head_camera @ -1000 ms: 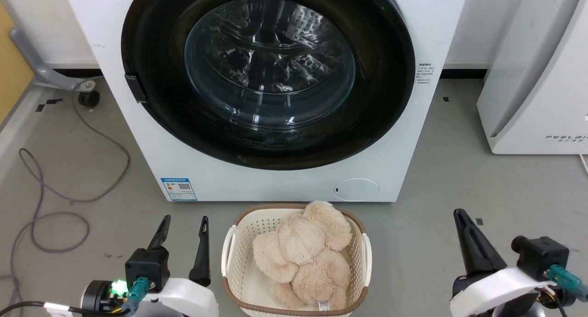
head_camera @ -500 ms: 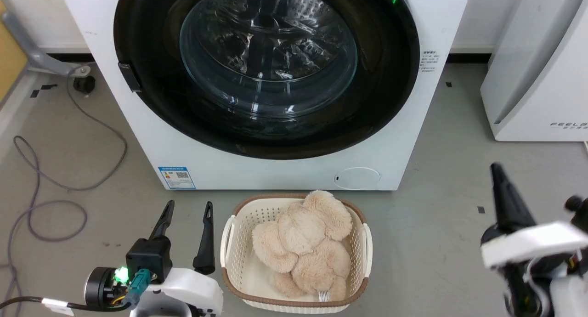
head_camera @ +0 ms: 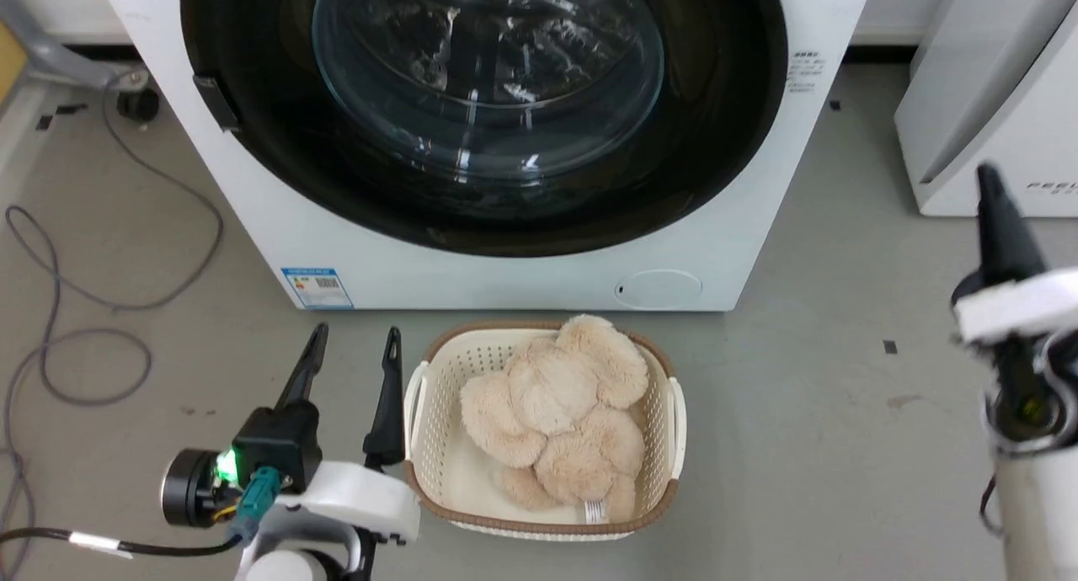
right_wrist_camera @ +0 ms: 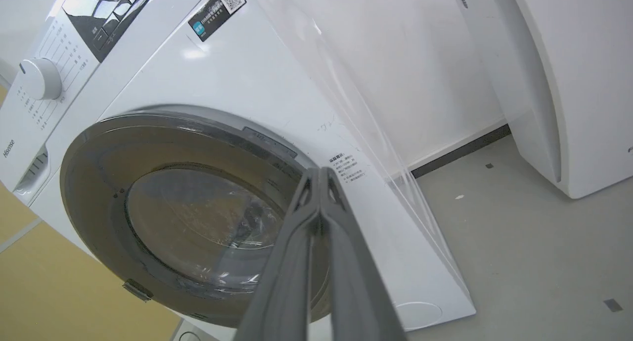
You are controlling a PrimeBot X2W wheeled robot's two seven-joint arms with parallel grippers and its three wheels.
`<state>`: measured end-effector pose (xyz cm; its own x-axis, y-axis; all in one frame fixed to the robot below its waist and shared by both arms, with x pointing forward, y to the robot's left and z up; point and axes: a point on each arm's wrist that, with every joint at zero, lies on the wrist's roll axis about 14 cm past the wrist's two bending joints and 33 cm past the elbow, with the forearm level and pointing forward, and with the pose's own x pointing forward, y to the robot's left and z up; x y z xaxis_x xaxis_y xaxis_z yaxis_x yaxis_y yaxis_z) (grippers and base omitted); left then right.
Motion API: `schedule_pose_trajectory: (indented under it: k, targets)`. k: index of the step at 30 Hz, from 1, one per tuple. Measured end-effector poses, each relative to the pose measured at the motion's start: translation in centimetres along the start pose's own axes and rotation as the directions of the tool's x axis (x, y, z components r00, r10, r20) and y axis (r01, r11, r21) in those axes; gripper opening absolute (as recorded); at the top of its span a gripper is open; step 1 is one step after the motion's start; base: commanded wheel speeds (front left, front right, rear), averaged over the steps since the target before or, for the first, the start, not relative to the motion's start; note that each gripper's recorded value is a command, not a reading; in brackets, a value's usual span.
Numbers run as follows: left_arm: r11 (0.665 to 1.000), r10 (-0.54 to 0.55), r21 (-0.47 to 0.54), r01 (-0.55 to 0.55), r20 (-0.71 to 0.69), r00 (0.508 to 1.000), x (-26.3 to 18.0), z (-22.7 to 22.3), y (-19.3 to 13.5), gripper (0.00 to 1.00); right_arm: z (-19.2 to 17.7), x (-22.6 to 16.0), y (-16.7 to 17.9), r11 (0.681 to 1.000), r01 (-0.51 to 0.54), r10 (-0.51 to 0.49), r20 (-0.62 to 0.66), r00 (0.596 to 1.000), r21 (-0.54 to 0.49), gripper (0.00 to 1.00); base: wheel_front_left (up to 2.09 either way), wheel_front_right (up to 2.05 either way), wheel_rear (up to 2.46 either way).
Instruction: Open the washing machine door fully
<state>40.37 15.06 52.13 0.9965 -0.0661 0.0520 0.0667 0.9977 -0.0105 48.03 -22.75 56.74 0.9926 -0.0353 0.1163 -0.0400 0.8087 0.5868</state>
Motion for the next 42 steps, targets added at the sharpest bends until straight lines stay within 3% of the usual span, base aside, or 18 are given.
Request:
schedule_pose_trajectory:
  k: [10, 20, 42]
  targets:
    - [1.000, -0.009, -0.010, 0.009, 0.015, 1.000, 1.4, -0.2, -0.3, 1.00, 1.2, 5.6, 1.0, 0.999, -0.033, 0.034, -0.036, 0.999, 0.037, 0.00, 0.00, 0.00, 0.00]
    - [1.000, -0.009, -0.019, 0.010, 0.020, 1.000, 2.7, -0.8, -0.5, 1.00, 0.3, 10.9, 3.9, 0.995, -0.088, 0.095, -0.165, 0.982, 0.044, 0.00, 0.00, 0.00, 0.00]
    - [0.998, -0.010, -0.058, 0.012, 0.035, 0.999, 5.6, -2.3, -0.9, 1.00, -4.6, 17.4, 10.1, 0.978, -0.204, 0.202, -0.473, 0.858, 0.048, 0.00, 0.00, 0.00, 0.00]
